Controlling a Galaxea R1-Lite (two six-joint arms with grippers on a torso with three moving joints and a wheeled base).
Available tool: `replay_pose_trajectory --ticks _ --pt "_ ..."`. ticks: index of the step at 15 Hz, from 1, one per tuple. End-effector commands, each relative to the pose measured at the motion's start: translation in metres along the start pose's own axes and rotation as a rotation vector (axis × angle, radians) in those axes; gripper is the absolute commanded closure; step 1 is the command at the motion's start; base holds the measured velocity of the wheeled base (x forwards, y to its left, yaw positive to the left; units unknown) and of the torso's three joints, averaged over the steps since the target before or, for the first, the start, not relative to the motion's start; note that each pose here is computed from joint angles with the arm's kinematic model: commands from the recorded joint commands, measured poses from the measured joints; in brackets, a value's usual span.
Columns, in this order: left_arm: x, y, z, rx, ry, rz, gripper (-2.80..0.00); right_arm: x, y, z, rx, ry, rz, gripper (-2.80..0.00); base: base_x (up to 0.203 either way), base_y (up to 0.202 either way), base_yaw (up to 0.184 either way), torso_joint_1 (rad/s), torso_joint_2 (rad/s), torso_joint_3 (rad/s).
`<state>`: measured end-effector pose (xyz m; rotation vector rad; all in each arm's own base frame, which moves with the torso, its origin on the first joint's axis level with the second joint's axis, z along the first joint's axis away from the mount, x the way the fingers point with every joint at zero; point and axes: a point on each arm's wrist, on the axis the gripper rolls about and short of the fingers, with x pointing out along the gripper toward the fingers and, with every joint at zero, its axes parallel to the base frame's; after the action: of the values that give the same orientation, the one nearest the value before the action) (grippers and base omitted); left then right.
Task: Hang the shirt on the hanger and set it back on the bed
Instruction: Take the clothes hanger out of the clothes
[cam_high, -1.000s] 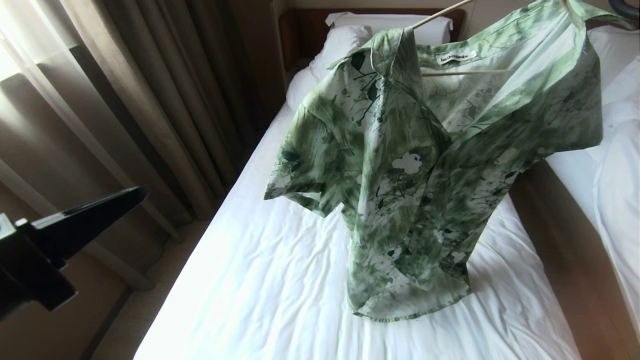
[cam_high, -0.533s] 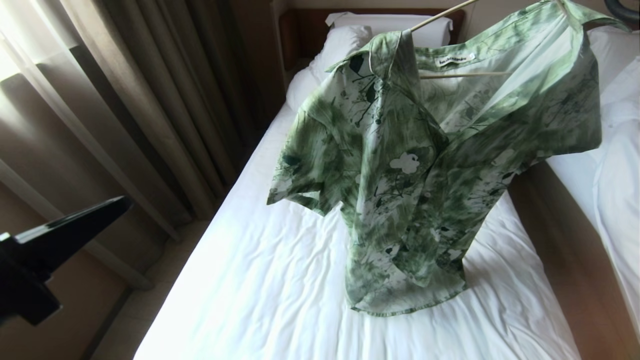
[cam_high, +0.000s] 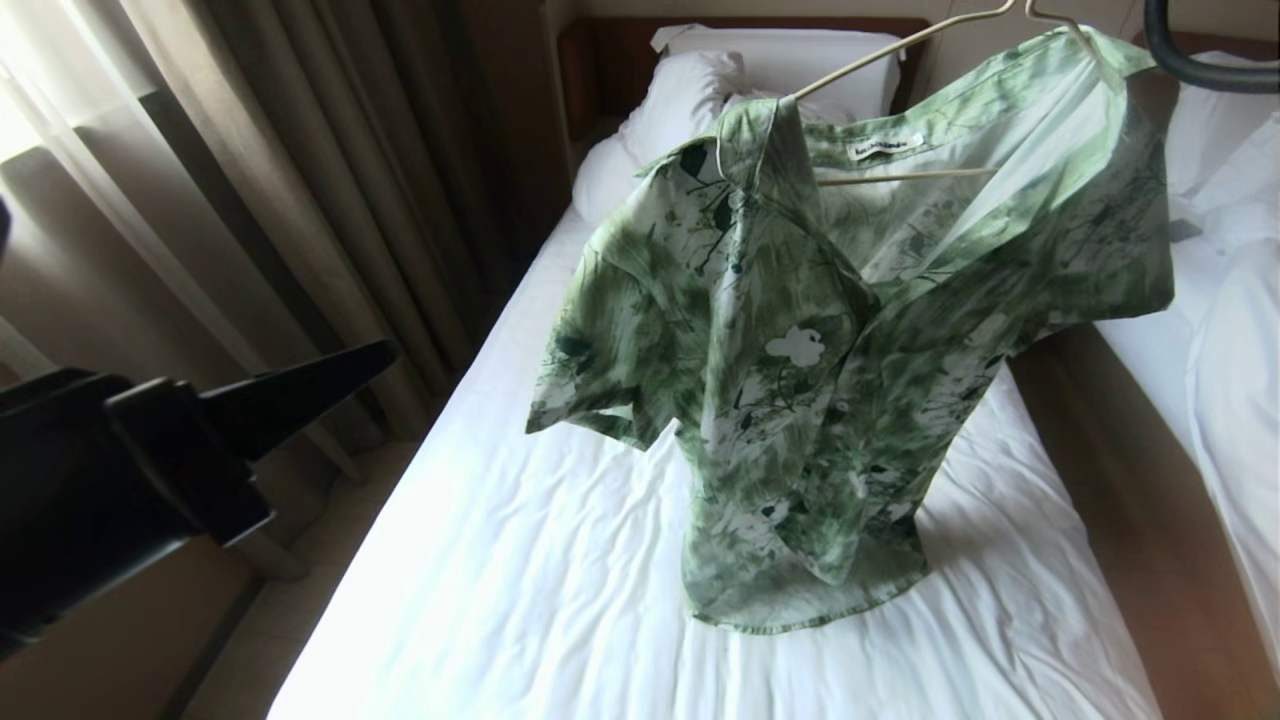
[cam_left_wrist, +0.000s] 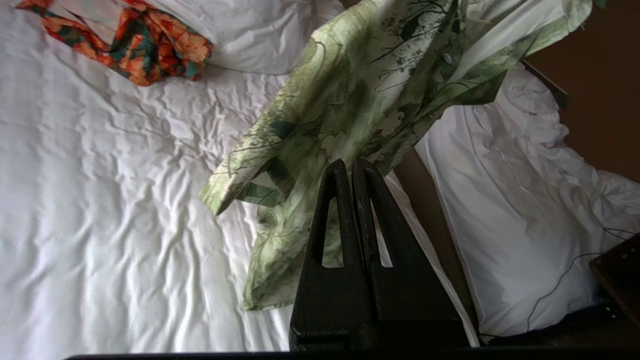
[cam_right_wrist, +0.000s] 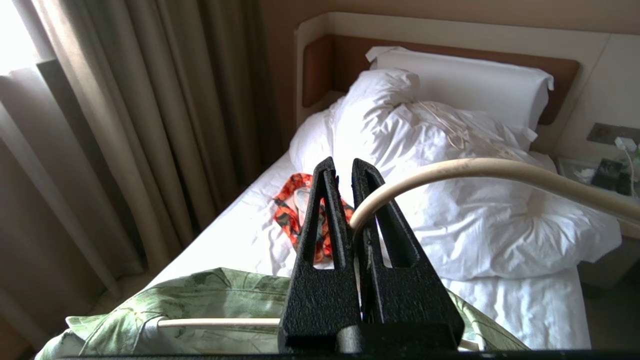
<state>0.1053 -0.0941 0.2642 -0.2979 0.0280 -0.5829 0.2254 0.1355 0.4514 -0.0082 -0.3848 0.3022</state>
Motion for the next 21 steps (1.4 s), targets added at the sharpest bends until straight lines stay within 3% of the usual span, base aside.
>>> replay_pose_trajectory --ticks 1,3,6,9,10,14,21 --pt "0.034 -0.014 -0.015 0.005 0.097 -0.029 0.0 0.009 0.004 -0.01 -0.008 0.022 -0.009 0.0 0.0 0.0 0.0 0.0 0.0 0.0" --pt "0.059 -0.038 -0.024 0.014 0.143 -0.068 0.0 0.014 0.004 -0.016 -0.017 0.038 -0.011 0.0 0.0 0.0 0.0 0.0 0.0 0.0" --pt "0.091 -0.072 -0.025 0.01 0.144 -0.129 0.0 0.021 0.006 -0.027 -0.022 0.061 -0.01 0.0 0.0 0.0 0.0 0.0 0.0 0.0" --pt "0.128 -0.088 -0.041 0.013 0.145 -0.146 0.0 0.025 0.008 -0.03 -0.024 0.064 -0.008 0.0 0.0 0.0 0.0 0.0 0.0 0.0" --pt "0.142 -0.09 -0.046 0.01 0.133 -0.142 -2.8 0.025 0.008 -0.031 -0.025 0.065 -0.006 0.0 0.0 0.0 0.0 0.0 0.0 0.0" --pt "0.185 -0.084 -0.036 -0.009 0.046 -0.111 -2.8 0.024 0.007 -0.029 -0.021 0.059 -0.004 0.0 0.0 0.0 0.0 0.0 0.0 0.0" --pt "0.214 -0.087 -0.017 -0.014 -0.043 -0.113 -2.8 0.023 0.007 -0.029 -0.018 0.061 -0.003 0.0 0.0 0.0 0.0 0.0 0.0 0.0"
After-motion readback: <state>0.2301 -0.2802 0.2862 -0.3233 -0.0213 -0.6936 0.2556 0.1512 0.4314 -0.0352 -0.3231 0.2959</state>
